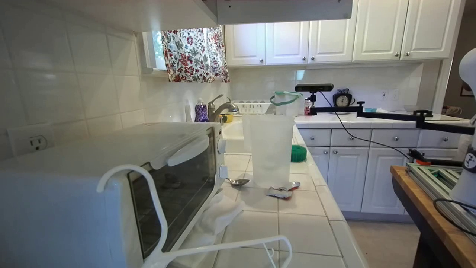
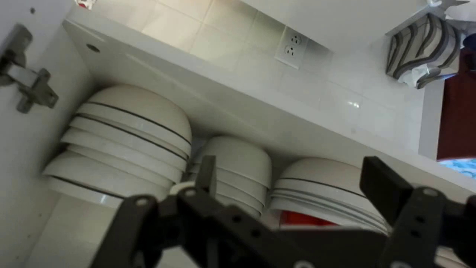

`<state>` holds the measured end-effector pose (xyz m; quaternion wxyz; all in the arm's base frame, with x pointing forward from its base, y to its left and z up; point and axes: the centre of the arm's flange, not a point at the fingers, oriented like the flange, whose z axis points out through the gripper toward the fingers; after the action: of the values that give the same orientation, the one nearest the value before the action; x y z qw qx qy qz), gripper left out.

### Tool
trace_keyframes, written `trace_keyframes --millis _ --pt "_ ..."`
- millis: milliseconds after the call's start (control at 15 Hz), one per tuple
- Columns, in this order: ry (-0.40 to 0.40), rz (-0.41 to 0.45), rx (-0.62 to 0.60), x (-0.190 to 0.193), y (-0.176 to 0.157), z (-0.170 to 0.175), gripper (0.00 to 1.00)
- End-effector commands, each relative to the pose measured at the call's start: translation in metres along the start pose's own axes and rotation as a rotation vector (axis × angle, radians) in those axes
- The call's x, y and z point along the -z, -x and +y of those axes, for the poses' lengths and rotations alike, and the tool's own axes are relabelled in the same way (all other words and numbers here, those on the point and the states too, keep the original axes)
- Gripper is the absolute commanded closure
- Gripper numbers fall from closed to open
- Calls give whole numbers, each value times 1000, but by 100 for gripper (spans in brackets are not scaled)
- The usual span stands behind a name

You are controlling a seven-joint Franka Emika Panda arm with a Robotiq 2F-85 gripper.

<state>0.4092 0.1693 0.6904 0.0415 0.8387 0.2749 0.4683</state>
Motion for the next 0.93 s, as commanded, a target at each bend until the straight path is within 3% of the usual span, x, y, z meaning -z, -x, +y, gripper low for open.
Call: trace_keyframes --millis 0,533,867 --pt "-59 30 9 -5 -41 -1 0" --pt "-226 106 -127 -10 -97 -11 0" --pt "-248 98 -206 -36 -114 0 0"
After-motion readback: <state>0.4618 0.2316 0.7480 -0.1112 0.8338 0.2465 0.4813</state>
